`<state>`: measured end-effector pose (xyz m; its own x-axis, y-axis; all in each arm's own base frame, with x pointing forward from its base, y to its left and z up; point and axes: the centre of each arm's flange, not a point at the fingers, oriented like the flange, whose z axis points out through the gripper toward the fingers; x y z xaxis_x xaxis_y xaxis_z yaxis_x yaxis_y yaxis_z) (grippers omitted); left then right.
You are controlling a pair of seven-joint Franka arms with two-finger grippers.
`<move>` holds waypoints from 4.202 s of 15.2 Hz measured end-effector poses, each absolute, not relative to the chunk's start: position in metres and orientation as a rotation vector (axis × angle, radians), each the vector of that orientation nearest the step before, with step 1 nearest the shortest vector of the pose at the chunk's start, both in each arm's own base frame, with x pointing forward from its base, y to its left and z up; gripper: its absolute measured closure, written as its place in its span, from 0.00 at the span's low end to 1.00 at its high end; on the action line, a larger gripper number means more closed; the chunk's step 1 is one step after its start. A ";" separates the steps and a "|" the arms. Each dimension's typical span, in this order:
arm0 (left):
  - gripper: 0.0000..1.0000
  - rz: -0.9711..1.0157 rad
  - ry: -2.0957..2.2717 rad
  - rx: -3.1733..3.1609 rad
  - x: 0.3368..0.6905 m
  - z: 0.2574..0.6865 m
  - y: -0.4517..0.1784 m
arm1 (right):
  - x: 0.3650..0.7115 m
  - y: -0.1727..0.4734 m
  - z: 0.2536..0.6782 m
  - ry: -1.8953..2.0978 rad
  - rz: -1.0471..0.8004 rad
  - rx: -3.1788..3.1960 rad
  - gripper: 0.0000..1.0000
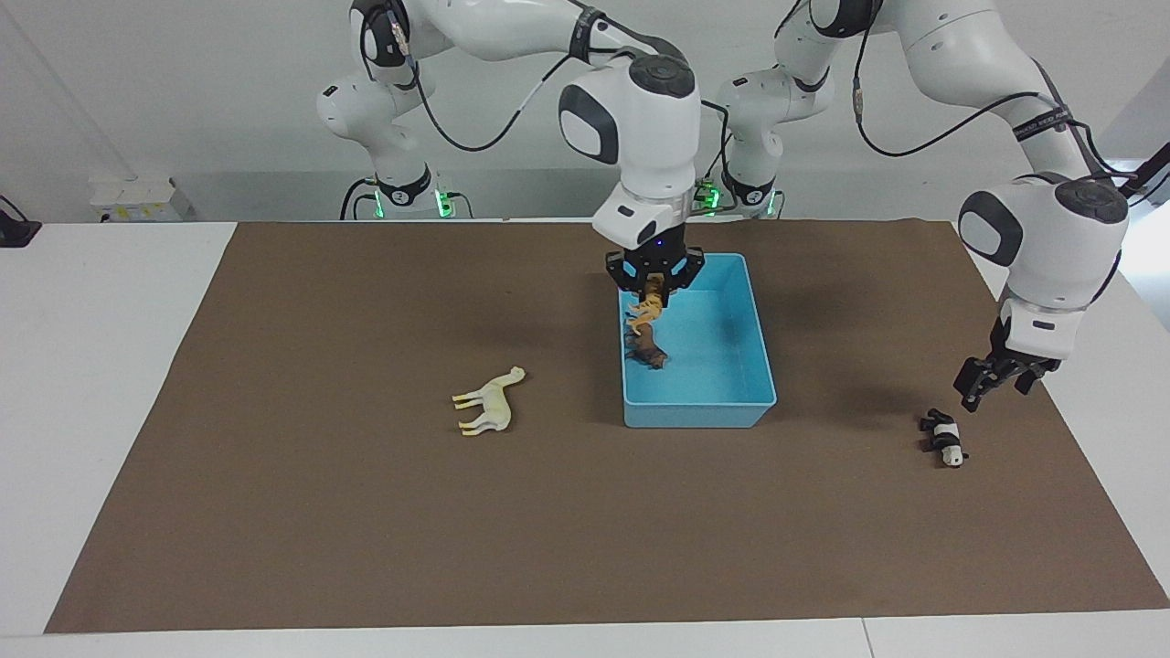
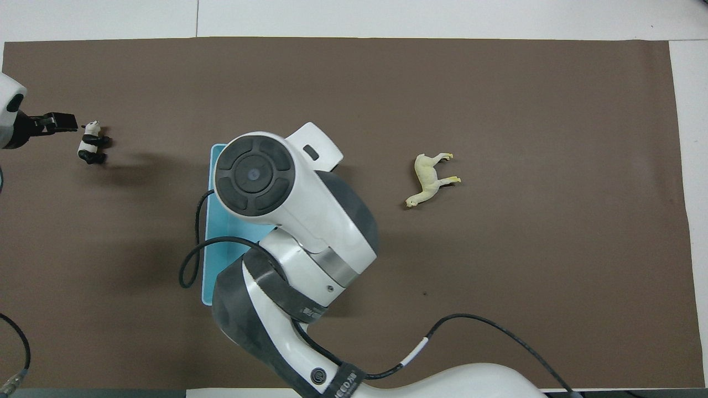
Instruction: Put all toys into storage box
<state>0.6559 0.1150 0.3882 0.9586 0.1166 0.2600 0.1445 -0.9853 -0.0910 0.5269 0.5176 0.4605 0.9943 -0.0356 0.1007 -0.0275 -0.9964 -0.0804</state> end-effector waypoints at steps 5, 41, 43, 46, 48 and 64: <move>0.00 -0.399 -0.178 -3.010 0.675 0.327 0.115 | 0.503 0.565 0.414 -0.004 -0.164 -3.062 0.66; 0.70 -0.029 -0.741 -3.026 0.656 0.470 -0.130 | 0.583 0.234 0.299 -0.095 -0.301 -3.124 0.00; 0.68 -0.032 -0.778 -3.018 0.627 0.446 -0.196 | 0.582 0.235 0.288 -0.102 -0.313 -3.122 0.00; 0.41 -0.019 -0.753 -3.019 0.583 0.398 -0.250 | 0.582 0.236 0.284 -0.105 -0.312 -3.124 0.18; 0.20 0.011 -0.732 -3.007 0.565 0.385 -0.254 | 0.582 0.236 0.284 -0.105 -0.312 -3.124 0.35; 0.00 0.211 -0.341 -3.100 0.545 0.519 -0.114 | 0.576 0.453 0.503 0.023 -0.248 -3.037 0.59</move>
